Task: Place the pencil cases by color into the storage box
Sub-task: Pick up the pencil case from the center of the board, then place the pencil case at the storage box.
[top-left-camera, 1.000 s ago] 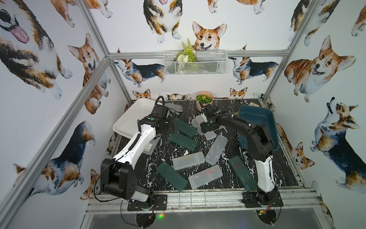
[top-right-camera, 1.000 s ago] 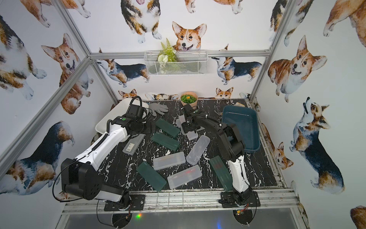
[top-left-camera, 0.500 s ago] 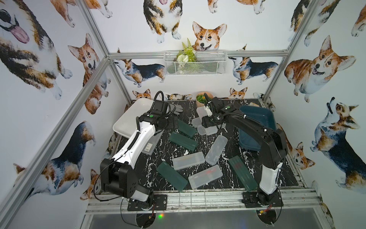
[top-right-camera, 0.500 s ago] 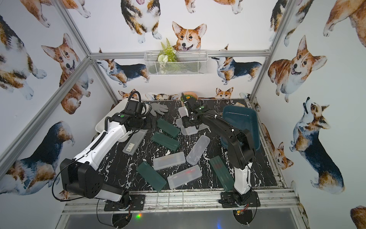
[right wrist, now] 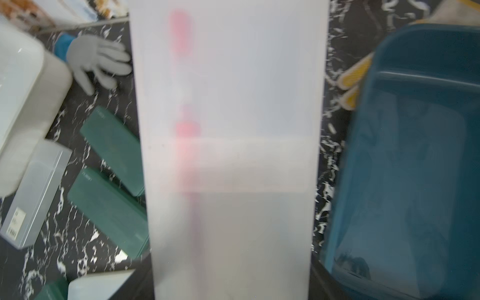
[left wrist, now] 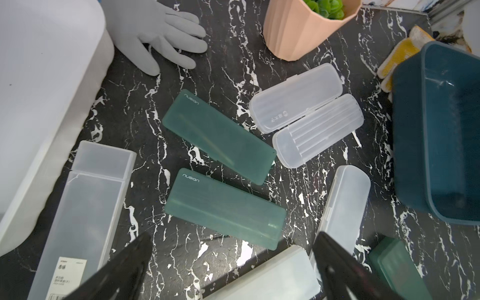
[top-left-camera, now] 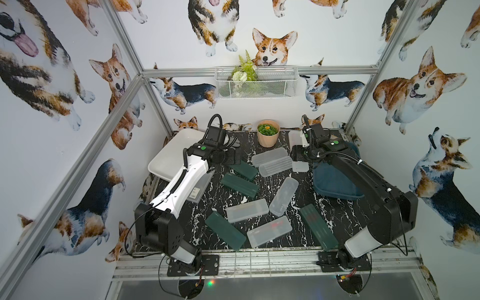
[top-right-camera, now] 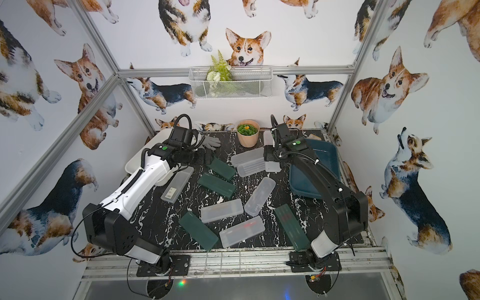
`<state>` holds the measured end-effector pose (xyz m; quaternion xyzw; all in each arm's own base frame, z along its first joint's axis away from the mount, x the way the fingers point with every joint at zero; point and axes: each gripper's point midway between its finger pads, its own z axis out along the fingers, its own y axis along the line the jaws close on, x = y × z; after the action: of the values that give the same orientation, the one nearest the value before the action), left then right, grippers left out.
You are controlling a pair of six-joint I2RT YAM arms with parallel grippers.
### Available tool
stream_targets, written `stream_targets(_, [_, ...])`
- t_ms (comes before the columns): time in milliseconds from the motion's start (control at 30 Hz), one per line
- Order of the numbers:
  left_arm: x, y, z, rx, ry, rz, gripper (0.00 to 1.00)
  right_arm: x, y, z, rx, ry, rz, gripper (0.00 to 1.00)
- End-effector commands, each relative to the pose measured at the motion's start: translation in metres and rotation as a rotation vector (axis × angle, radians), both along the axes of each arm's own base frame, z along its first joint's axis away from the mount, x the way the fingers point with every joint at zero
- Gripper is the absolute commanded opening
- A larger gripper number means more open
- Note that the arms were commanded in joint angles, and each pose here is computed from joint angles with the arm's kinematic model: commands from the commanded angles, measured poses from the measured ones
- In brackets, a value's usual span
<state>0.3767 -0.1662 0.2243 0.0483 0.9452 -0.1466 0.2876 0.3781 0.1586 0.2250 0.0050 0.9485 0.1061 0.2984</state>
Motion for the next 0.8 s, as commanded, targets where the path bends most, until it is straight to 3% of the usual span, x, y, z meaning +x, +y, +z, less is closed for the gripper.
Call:
stream_targets(0, [0.0,-0.019,0.006,-0.012,-0.015,-0.068,0.99,0.002,-0.043,-0.002,0.022,0.003,-0.189,0.5])
stream_targets(300, [-0.011,-0.062,0.004,-0.033,-0.004,-0.175,0.99,-0.022,-0.121,-0.045,0.06,0.136,-0.543,0.52])
stream_targets(767, [-0.025,-0.097,0.003,-0.057,0.007,-0.272,0.99,-0.033,-0.172,-0.084,0.192,0.179,-1.029,0.53])
